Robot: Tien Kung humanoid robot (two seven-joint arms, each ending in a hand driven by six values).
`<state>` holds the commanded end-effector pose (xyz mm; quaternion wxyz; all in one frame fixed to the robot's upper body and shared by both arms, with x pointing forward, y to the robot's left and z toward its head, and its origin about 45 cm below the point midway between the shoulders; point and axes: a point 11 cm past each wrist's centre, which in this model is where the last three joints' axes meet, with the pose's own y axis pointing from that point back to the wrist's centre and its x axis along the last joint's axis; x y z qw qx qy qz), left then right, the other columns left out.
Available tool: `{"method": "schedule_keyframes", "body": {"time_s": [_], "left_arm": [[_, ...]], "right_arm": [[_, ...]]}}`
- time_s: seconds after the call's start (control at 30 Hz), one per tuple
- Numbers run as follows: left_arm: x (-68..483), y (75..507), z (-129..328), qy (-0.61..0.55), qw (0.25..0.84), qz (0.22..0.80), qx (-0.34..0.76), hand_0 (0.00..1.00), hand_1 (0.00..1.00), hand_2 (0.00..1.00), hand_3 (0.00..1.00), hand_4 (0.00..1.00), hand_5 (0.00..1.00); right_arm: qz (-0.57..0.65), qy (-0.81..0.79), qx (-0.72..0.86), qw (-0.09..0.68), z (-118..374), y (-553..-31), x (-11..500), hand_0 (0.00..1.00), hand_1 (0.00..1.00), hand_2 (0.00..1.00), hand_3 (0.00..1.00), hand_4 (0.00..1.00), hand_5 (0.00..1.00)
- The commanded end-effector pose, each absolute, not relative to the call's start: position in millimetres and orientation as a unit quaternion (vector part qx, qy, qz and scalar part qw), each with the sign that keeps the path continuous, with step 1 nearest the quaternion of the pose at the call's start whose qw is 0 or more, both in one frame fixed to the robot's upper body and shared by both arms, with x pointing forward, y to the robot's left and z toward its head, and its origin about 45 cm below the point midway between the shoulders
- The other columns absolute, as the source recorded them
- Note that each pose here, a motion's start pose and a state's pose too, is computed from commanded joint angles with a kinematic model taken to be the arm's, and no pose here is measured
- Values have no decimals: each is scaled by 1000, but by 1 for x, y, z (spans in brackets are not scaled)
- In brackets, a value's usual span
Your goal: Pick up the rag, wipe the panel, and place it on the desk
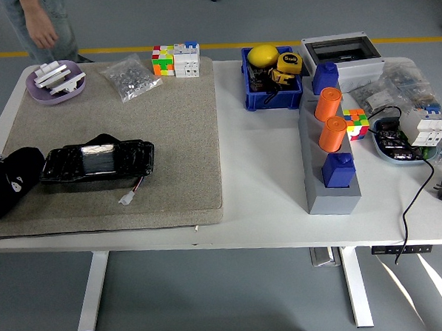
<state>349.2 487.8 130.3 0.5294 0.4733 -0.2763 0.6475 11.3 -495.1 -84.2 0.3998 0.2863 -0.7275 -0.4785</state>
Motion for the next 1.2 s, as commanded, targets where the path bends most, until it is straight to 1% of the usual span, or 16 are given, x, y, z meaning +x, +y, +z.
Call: {"method": "schedule_keyframes", "body": {"time_s": [0.03, 0.07, 0.23, 0.27, 0.43, 0.47, 0.63, 0.67, 0.83, 0.87, 0.9, 1.03, 1.07, 1.2], "left_arm": [[349, 488, 131, -276, 529, 648, 474, 719, 828, 787, 635, 849, 156], [349, 488, 131, -277, 528, 648, 474, 784, 860, 811, 803, 911, 205], [350, 489, 137, -281, 524, 652, 470, 784, 860, 811, 803, 911, 205], [350, 489, 138, -282, 524, 653, 470, 810, 873, 824, 814, 948, 260], [351, 488, 148, -288, 524, 658, 458, 810, 873, 824, 814, 948, 260], [351, 489, 150, -289, 524, 661, 453, 818, 878, 828, 815, 984, 367], [349, 490, 158, -285, 523, 679, 428, 818, 878, 828, 815, 984, 367], [349, 490, 160, -284, 523, 683, 423, 816, 873, 823, 815, 992, 412], [342, 493, 164, -267, 528, 715, 372, 816, 873, 823, 815, 992, 412], [340, 493, 166, -266, 527, 721, 364, 812, 856, 799, 793, 993, 408], [339, 494, 167, -265, 525, 725, 358, 812, 856, 799, 793, 993, 408], [336, 494, 175, -272, 523, 734, 337, 812, 856, 799, 793, 993, 408], [336, 494, 176, -274, 523, 734, 334, 807, 843, 785, 781, 997, 434], [336, 492, 186, -289, 523, 735, 320, 807, 843, 785, 781, 997, 434]], "right_arm": [[-478, -727, 286, 400, -84, -495, 11, 790, 626, 686, 642, 998, 561], [-478, -727, 287, 400, -84, -495, 11, 791, 626, 685, 641, 998, 561], [-479, -728, 286, 399, -84, -495, 12, 791, 626, 685, 641, 998, 561], [-479, -728, 286, 399, -84, -495, 12, 791, 621, 686, 642, 998, 560], [-478, -729, 287, 396, -84, -495, 13, 791, 621, 686, 642, 998, 560], [-478, -730, 287, 396, -84, -494, 13, 792, 621, 686, 642, 998, 560], [-479, -730, 285, 396, -85, -494, 12, 792, 621, 686, 642, 998, 560], [-479, -730, 285, 396, -85, -494, 11, 792, 620, 686, 642, 998, 560], [-479, -729, 284, 397, -84, -495, 11, 792, 620, 686, 642, 998, 560], [-480, -729, 284, 398, -84, -495, 11, 795, 620, 685, 641, 998, 560], [-480, -729, 284, 398, -84, -495, 11, 795, 620, 685, 641, 998, 560], [-483, -728, 280, 398, -84, -495, 8, 795, 620, 685, 641, 998, 560], [-483, -728, 279, 398, -84, -495, 8, 795, 620, 685, 641, 998, 560], [-484, -728, 278, 398, -84, -496, 8, 795, 620, 685, 641, 998, 560]]}}
